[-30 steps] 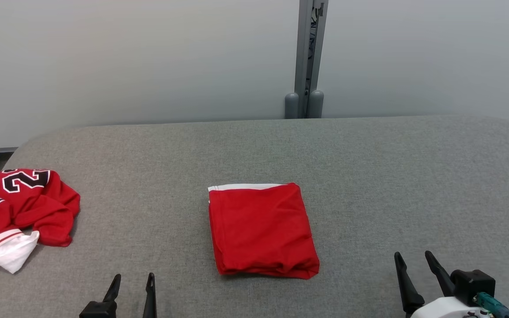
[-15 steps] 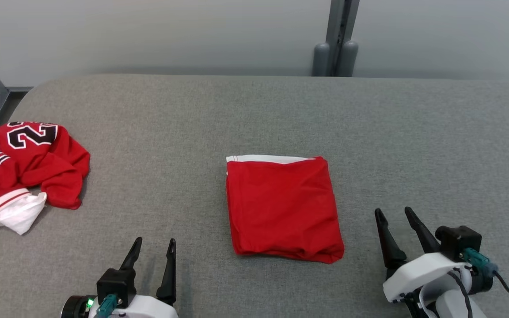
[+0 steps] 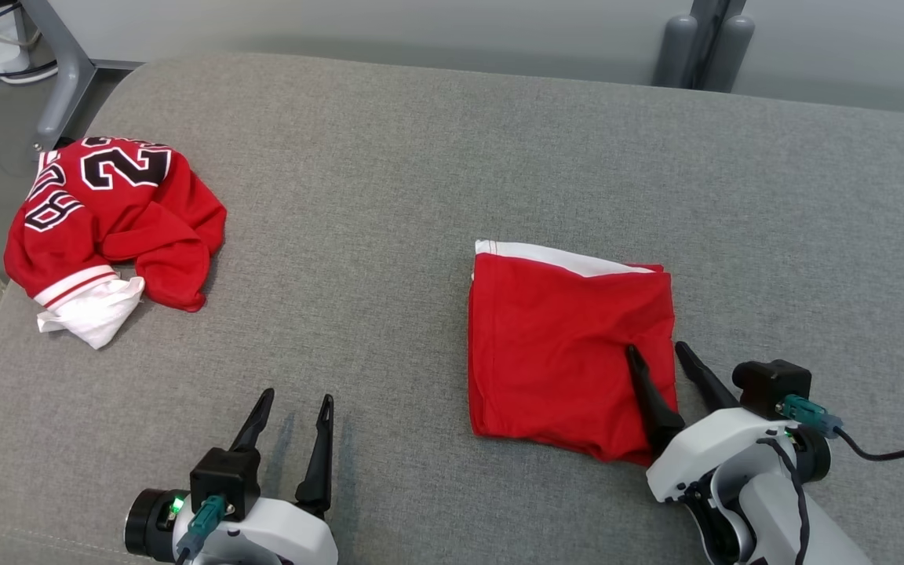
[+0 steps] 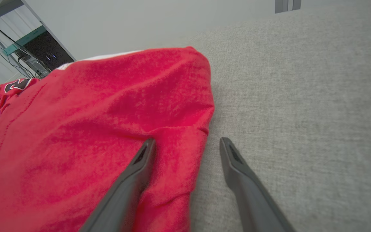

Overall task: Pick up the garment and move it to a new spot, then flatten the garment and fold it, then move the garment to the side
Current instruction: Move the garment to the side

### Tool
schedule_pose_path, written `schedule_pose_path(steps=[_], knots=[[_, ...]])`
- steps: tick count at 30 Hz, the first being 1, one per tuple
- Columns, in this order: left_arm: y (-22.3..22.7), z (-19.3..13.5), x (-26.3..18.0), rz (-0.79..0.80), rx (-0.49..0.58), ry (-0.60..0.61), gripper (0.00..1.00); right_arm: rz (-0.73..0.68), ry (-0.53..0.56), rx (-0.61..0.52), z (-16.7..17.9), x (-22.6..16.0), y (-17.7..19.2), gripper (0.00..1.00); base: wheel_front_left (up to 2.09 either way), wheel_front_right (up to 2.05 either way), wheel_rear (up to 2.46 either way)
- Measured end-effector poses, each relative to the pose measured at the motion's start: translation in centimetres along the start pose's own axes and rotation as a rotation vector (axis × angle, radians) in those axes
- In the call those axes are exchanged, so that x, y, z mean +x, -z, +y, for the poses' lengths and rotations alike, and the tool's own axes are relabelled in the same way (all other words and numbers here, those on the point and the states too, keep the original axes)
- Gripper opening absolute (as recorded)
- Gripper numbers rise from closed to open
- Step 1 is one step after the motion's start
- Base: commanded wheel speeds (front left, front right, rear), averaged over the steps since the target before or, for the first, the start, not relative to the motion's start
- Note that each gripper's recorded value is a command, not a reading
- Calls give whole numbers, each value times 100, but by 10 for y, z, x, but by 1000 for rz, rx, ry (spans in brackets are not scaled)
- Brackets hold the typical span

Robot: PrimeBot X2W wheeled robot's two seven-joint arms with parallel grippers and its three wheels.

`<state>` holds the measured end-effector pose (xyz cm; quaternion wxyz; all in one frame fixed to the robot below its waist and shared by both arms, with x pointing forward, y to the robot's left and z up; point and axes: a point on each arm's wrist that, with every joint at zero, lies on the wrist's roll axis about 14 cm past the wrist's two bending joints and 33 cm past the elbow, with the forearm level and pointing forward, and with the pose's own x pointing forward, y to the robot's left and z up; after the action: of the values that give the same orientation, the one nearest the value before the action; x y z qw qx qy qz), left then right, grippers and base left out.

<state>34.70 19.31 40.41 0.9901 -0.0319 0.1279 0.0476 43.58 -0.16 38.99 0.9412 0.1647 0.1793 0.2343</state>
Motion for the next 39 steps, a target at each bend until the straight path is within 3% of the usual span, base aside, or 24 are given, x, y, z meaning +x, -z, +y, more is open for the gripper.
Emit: schedule_pose_path(steps=[1,2,3,16,31,39], knots=[[0,1,0,0,0,-2,100,6,-2,5,1,0,2,71,0,0,0],[0,1,0,-2,-1,-3,100,7,-3,7,1,0,2,32,0,0,0],[-1,1,0,-3,-2,-2,100,8,-4,6,2,0,2,0,0,0,0],[-4,-37,8,-14,19,126,100,-94,128,16,-36,-39,-27,0,0,0,0],[-17,-188,26,-43,47,569,100,-181,440,49,-109,-155,-26,0,0,0,0],[-12,-241,28,-36,57,717,100,-209,552,58,-133,-189,-27,0,0,0,0]])
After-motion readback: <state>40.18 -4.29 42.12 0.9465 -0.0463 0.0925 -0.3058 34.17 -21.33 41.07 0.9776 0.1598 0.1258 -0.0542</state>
